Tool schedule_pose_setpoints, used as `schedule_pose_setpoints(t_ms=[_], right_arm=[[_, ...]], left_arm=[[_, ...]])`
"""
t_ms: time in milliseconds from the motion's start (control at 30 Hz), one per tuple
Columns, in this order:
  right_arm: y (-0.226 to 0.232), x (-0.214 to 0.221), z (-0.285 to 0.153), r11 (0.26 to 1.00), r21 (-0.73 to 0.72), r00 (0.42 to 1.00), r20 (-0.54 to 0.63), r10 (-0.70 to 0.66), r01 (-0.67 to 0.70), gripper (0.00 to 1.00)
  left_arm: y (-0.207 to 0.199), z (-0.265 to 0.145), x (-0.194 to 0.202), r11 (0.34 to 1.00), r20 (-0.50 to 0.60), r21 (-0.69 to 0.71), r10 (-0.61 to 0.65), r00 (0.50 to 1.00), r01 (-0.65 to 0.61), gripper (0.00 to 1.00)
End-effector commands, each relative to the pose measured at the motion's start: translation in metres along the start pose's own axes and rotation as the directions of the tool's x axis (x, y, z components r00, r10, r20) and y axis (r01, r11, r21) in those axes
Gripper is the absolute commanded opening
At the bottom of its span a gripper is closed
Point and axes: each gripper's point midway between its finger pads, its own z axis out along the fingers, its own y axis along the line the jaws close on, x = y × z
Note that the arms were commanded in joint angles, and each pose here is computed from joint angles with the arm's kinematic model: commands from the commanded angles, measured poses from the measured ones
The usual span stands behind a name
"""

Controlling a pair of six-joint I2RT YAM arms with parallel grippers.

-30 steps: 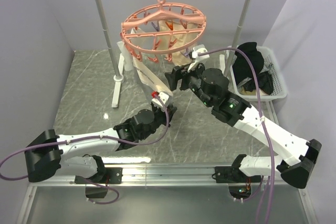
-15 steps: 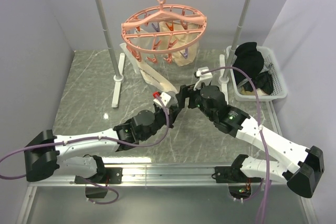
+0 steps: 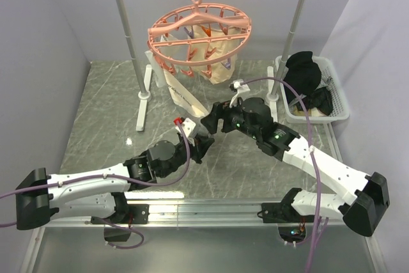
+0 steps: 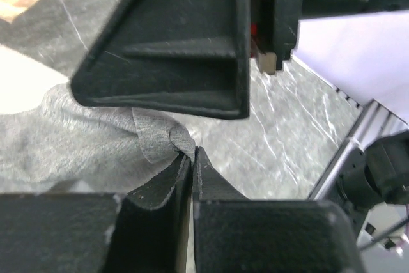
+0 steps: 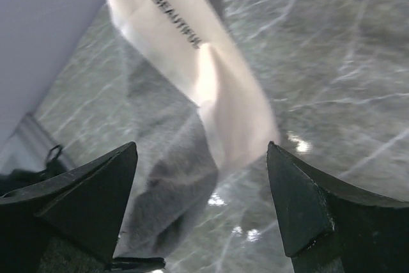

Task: Remove the underwear clipped to the hanger

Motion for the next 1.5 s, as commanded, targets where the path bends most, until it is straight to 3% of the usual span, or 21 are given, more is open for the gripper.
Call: schedule_pose_setpoints(t_ms=[0,200,367,667,867,1000,1067,1100,1133,1167,1200,1467], right_arm=[[0.037,-0.022,0.001,0.985,-0.163,0.998,0.016,0.065,-0.062,0.89],[0.054,-0.008,0.025,0.972,-0.224,0.991,-0.125,0.040,-0.068,0.94],[0.047,0.002,0.038,0.984,-0.171,0.983,-0.183,0.016,-0.048,0.93],[0.050,0.034,0.042,0.982,-0.189,0.949,-0.310,-0.059,-0.001,0.73],[0.051,0.055,0.043,0.975,-0.220,0.909,-0.400,-0.119,0.030,0.49],[0.049,0.053,0.042,0.977,-0.208,0.912,-0.392,-0.120,0.039,0.15],[0.049,0.046,0.042,0.978,-0.203,0.922,-0.369,-0.119,0.045,0.00],[0.049,0.042,0.041,0.979,-0.199,0.927,-0.357,-0.119,0.049,0.00],[0.049,0.040,0.040,0.979,-0.195,0.929,-0.350,-0.121,0.055,0.00],[0.047,0.038,0.041,0.981,-0.183,0.932,-0.341,-0.120,0.059,0.00],[0.047,0.034,0.040,0.981,-0.182,0.936,-0.331,-0.121,0.063,0.00],[0.028,0.008,0.038,0.992,-0.121,0.965,-0.253,-0.074,0.044,0.00]], left_arm=[[-0.011,-0.011,-0.005,0.998,0.004,0.058,-0.033,0.999,0.032,0.09],[-0.015,-0.017,-0.009,0.997,0.008,0.077,-0.028,1.000,0.027,0.10],[-0.021,-0.012,-0.015,0.996,0.014,0.089,-0.017,1.000,0.016,0.09],[-0.029,-0.003,-0.041,0.996,0.063,0.090,0.018,0.998,-0.024,0.10],[-0.036,0.006,-0.045,0.993,0.053,0.102,0.048,0.997,-0.053,0.10],[-0.035,0.005,-0.048,0.994,0.063,0.096,0.038,0.997,-0.044,0.13],[-0.032,0.003,-0.050,0.996,0.066,0.077,0.028,0.997,-0.034,0.21],[-0.030,0.002,-0.049,0.997,0.065,0.069,0.026,0.998,-0.031,0.25],[-0.027,0.000,-0.051,0.998,0.070,0.061,0.022,0.997,-0.026,0.37],[-0.024,-0.002,-0.050,0.999,0.071,0.040,0.013,0.997,-0.016,0.75],[-0.021,-0.003,-0.049,1.000,0.071,0.028,0.009,0.997,-0.011,0.99],[0.005,-0.041,-0.058,0.995,0.128,-0.037,-0.082,0.988,0.087,0.99]])
